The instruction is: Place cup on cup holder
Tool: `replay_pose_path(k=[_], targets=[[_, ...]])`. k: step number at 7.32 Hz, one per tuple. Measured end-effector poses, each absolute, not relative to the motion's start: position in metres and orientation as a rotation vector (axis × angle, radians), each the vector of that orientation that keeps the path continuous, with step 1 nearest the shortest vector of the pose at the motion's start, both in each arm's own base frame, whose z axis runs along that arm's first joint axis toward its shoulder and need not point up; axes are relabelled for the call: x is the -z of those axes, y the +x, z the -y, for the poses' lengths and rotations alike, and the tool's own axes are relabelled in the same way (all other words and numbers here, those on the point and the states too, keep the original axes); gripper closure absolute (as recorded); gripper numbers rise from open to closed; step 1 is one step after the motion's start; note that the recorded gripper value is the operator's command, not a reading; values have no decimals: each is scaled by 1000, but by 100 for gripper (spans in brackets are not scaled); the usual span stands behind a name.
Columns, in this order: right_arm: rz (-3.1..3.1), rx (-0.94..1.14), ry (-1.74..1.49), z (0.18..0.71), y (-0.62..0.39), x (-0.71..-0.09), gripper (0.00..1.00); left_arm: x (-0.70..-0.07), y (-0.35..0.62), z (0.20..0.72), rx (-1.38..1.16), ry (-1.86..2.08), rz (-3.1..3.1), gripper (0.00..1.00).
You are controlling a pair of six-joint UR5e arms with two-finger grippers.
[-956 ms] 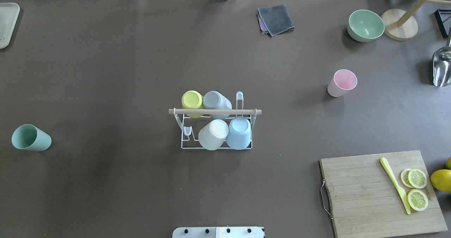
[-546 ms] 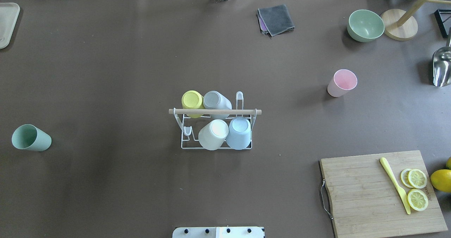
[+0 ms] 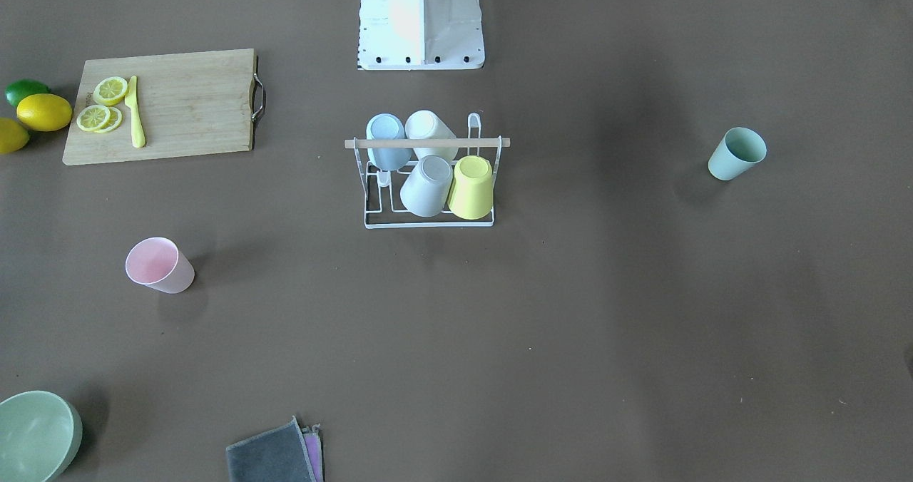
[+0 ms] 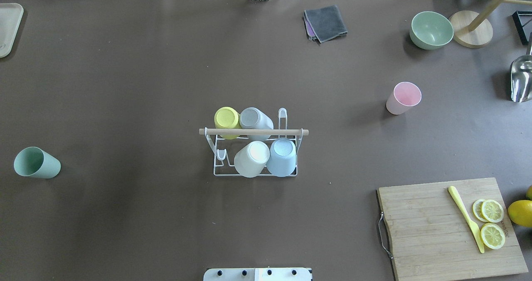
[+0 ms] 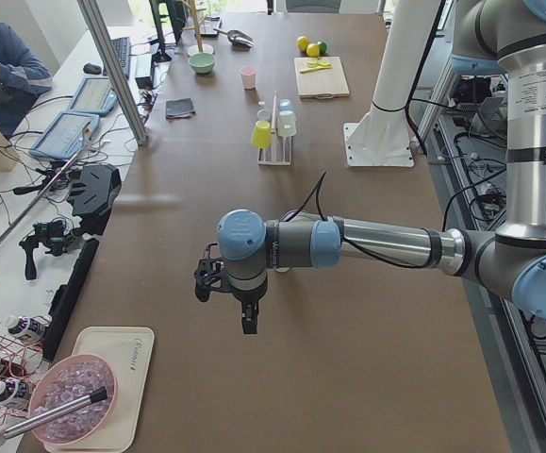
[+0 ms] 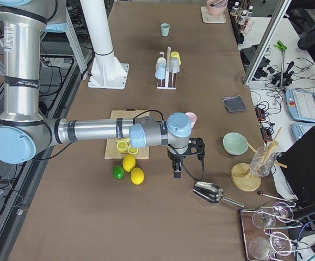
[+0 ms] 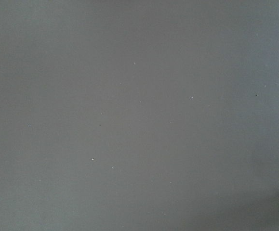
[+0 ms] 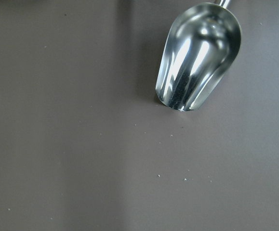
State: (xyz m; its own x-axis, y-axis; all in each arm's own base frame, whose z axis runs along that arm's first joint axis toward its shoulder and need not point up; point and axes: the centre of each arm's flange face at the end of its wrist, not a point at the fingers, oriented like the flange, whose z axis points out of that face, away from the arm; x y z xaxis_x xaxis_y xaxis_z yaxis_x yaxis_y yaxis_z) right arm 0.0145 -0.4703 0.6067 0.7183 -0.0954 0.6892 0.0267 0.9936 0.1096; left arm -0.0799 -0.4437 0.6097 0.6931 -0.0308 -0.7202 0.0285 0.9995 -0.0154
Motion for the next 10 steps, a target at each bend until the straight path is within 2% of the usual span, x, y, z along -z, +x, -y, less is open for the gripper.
replay_pose_path(k=[4,10], targets=[[781,245,171,519,-43,-568,0,-592,7,476,-160,-46,-778,3],[807,319,155,606,-146,-461,0,-554,91,516,-351,-243,-586,2]])
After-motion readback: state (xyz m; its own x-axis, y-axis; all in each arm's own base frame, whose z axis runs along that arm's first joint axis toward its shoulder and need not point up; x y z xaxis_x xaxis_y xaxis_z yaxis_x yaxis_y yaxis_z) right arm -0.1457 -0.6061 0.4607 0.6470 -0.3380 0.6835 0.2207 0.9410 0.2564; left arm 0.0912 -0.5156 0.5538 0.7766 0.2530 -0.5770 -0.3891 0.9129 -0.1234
